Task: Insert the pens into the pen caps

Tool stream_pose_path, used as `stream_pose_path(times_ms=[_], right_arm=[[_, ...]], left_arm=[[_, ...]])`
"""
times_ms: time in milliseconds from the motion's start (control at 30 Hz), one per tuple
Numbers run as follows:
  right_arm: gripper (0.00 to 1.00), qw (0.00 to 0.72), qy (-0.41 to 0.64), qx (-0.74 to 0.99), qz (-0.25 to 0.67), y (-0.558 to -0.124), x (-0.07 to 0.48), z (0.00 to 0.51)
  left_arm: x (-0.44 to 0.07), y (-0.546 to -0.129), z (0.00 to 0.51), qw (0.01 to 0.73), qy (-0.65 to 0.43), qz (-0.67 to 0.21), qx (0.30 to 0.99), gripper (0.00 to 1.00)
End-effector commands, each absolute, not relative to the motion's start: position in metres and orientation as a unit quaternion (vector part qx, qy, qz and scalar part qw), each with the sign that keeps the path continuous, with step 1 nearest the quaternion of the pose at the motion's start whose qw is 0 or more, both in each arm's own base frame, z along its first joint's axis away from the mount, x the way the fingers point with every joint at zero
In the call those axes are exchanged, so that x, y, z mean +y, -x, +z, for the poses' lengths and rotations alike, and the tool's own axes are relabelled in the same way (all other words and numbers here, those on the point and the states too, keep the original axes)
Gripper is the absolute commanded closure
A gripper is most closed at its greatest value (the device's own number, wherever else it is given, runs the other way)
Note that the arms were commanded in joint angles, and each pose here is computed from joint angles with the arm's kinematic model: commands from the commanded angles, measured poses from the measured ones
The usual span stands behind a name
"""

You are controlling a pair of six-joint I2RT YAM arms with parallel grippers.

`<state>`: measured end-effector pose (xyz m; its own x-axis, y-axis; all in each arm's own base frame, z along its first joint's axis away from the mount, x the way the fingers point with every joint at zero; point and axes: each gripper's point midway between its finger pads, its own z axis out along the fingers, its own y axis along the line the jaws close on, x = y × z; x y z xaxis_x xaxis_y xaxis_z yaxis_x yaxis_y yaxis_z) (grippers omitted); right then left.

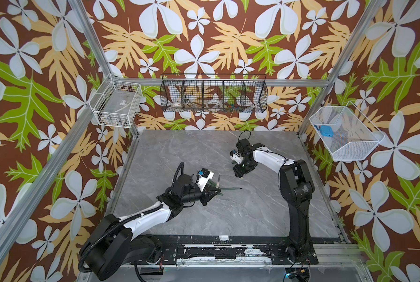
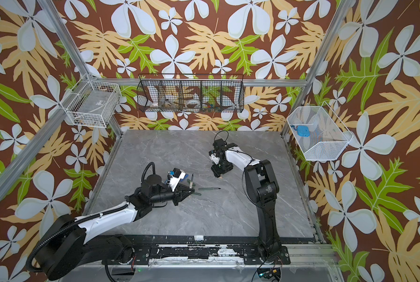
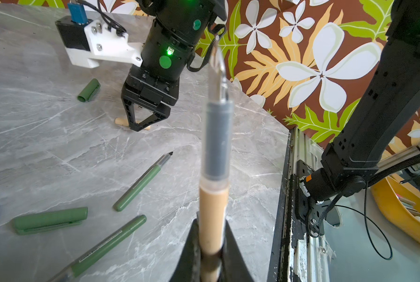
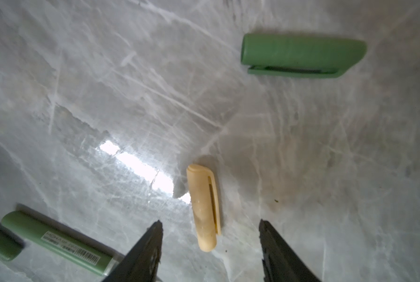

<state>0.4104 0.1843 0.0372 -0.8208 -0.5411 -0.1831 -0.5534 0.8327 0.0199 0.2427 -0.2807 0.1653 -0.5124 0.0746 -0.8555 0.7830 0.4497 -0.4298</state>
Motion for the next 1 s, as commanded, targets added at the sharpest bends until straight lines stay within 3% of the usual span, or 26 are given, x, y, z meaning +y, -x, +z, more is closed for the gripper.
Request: stream_pose_path(times_ms=[0,333,433,600,967], right_arm=[[0.38,0.071,0.292,0.954,0.018,-0.408,0.178,0.033],[0.49,0.054,0.296,0.953,0.02,-0.407,0.191,0.018],[0.57,0.045,0.291,0.956,0.011,-0.407,0.189,0.013],[0.57,0.032,0.29,0.956,-0.01,-0.403,0.18,0.011],[0.69,0.02,0.284,0.959,-0.004,-0.393,0.177,0.007]], left_arm=[[-0.281,-0.243,0.17,0.412,-0.288,-0.441,0.743,1.0],[-0.28,-0.243,0.171,0.414,-0.288,-0.44,0.743,1.0],[-0.28,-0.243,0.171,0.414,-0.287,-0.44,0.743,1.0],[-0.28,-0.243,0.17,0.413,-0.289,-0.44,0.744,1.0],[-0.28,-0.243,0.171,0.415,-0.288,-0.441,0.742,1.0]])
